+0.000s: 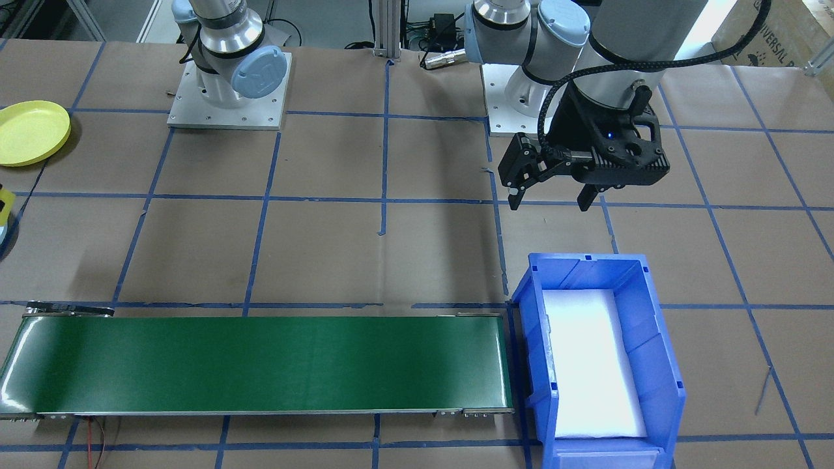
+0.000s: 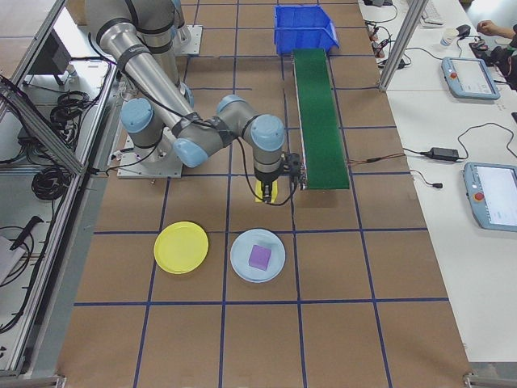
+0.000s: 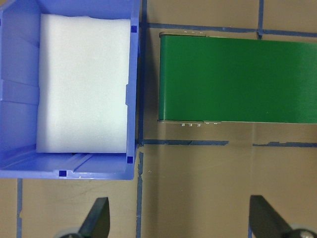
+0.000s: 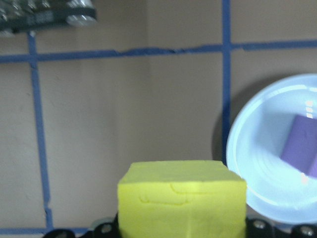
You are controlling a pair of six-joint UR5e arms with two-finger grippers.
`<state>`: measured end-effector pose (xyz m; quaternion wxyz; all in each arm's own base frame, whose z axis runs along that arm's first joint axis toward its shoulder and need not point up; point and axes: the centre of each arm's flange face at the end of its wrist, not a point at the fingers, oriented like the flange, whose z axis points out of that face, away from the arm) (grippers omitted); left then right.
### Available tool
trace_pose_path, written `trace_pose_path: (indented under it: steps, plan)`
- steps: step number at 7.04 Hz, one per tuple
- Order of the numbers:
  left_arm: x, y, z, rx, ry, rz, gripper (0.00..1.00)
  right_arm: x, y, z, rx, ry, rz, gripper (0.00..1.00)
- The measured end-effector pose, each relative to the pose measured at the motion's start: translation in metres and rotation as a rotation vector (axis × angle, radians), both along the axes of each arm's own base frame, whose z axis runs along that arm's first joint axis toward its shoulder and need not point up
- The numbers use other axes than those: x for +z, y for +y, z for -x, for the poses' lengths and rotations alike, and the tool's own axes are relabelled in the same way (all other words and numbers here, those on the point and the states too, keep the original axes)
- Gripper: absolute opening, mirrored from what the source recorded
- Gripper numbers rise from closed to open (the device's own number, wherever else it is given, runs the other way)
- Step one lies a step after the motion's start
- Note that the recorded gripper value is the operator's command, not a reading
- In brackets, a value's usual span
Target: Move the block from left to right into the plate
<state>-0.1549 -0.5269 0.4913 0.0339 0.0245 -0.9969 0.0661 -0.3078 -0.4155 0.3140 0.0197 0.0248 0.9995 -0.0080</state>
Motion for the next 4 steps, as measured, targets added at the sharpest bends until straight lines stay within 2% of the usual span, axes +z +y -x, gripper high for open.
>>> trace_pose_path:
  steps: [1,3,4]
  plan:
    - [0.000,0.000,0.000,0.000,-0.001,-0.001,1.00,-0.013,0.047,0.035,-0.046,-0.010,-0.014,0.28]
    - [-0.001,0.000,0.000,0.000,0.000,-0.001,1.00,-0.050,0.149,0.089,-0.180,-0.080,-0.038,0.32]
    - [0.000,0.000,0.000,0.000,0.001,0.000,1.00,-0.064,0.182,0.100,-0.238,-0.105,-0.046,0.42]
